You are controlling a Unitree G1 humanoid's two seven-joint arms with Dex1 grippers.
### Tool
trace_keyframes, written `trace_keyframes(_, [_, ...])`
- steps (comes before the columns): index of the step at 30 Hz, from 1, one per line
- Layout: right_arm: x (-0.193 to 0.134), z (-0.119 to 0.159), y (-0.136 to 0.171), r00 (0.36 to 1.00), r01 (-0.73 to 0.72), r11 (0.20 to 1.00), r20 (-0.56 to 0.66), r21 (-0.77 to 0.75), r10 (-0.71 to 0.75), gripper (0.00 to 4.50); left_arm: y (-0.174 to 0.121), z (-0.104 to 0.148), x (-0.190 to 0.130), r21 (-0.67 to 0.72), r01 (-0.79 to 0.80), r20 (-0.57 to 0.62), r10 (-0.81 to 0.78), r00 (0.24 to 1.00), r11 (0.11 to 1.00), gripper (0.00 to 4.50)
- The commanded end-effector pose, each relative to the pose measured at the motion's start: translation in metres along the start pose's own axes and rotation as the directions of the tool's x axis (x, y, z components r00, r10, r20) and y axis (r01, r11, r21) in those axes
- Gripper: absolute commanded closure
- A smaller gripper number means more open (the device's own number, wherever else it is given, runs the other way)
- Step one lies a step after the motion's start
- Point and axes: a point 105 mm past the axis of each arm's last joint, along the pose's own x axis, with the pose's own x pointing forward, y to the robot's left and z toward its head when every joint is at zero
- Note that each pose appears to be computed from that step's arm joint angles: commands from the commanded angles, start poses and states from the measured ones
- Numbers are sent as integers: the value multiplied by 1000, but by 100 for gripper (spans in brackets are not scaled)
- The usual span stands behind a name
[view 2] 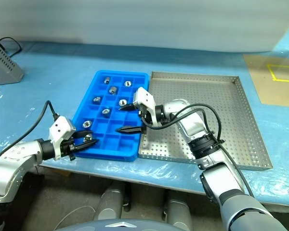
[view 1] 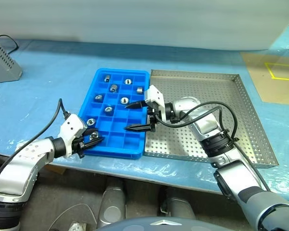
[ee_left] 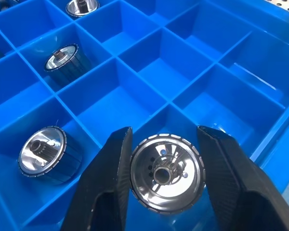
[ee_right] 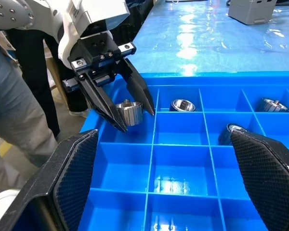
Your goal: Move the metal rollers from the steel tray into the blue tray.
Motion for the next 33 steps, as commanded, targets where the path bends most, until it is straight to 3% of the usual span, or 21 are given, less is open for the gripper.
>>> trace_keyframes(1, [-2, 10, -1, 1000, 5, 999, 25, -42, -4, 0, -8, 3, 8, -9, 33, 6, -33, 999, 999, 271])
trace_keyframes(8, [-7, 9, -2, 999, 28, 999, 20, -37, -27, 0, 1, 5, 16, -11, 17, 15, -16, 1000, 1000, 48])
trace_keyframes(10, [-9, 8, -2, 999, 35, 999, 20, -36, -34, 0, 4, 13, 16, -13, 10, 44, -10, 999, 1000, 48])
trace_keyframes(15, [-24, 2, -12, 994, 106, 993, -22, -50, -107, 0, 7, 60, 11, 12, -11, 211, 8, 977, 1000, 48])
trace_keyframes(18, [-46, -17, -18, 981, 159, 986, -100, -54, -164, 0, -12, 80, 11, 9, 90, 286, -88, 954, 996, 48])
trace_keyframes(25, [-54, -19, -17, 968, 232, 972, -89, -38, -234, 0, -20, 60, 23, -12, 183, 200, -177, 964, 983, 48])
trace_keyframes(33, [-58, -46, -22, 941, 319, 947, -131, 36, -312, 0, -21, 62, 35, 14, 209, 195, -208, 959, 978, 48])
